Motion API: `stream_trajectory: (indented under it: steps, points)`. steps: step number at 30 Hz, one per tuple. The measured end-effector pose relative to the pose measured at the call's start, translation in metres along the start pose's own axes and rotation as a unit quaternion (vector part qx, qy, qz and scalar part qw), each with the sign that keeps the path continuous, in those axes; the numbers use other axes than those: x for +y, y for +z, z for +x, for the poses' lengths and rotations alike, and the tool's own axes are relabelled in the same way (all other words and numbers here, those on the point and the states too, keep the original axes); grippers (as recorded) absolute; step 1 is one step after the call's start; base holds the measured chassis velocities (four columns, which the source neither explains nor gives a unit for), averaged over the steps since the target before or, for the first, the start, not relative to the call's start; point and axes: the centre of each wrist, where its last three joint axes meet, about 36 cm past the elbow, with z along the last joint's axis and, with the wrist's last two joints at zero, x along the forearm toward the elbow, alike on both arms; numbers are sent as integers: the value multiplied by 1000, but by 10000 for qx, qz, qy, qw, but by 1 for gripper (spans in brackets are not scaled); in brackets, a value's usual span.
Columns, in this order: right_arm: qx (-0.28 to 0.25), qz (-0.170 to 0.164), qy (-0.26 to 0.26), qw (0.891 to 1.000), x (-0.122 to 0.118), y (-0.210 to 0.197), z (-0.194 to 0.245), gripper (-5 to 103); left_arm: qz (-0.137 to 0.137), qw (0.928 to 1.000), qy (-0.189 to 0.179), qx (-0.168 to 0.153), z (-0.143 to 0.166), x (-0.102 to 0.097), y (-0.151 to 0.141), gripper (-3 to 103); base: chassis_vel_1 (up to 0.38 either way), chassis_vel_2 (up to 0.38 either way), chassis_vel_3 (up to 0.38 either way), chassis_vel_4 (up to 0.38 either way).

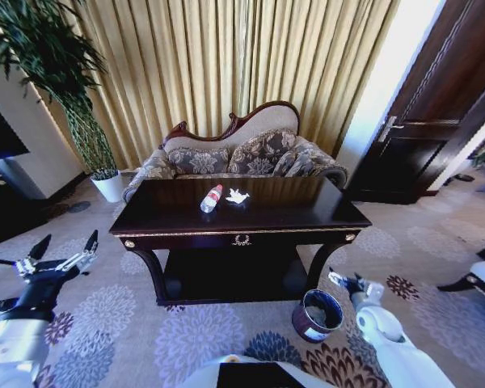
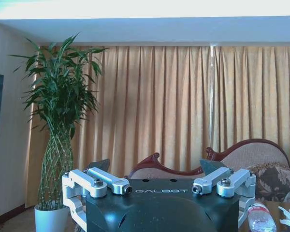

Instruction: Move to the front of the table and place the trash on the table into the trash bin.

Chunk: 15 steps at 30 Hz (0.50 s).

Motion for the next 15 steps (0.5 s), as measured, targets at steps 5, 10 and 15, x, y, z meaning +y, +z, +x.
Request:
stream_trajectory:
  steps: [5,10,15]
  points:
    - [-573,-59,-453,9973,26,-45,35,100,14,10000,-46,16,1,1,-1,100,0,0,0,0]
    - [-925,-31,-921,9914,54,-90,73,100,44,10000,-65,21,0,3,-3,100,0,0,0,0]
    - [-1140,32,-1309,9848,82,-119,103,100,68,10000,-59,42,0,3,-3,100,0,0,0,0]
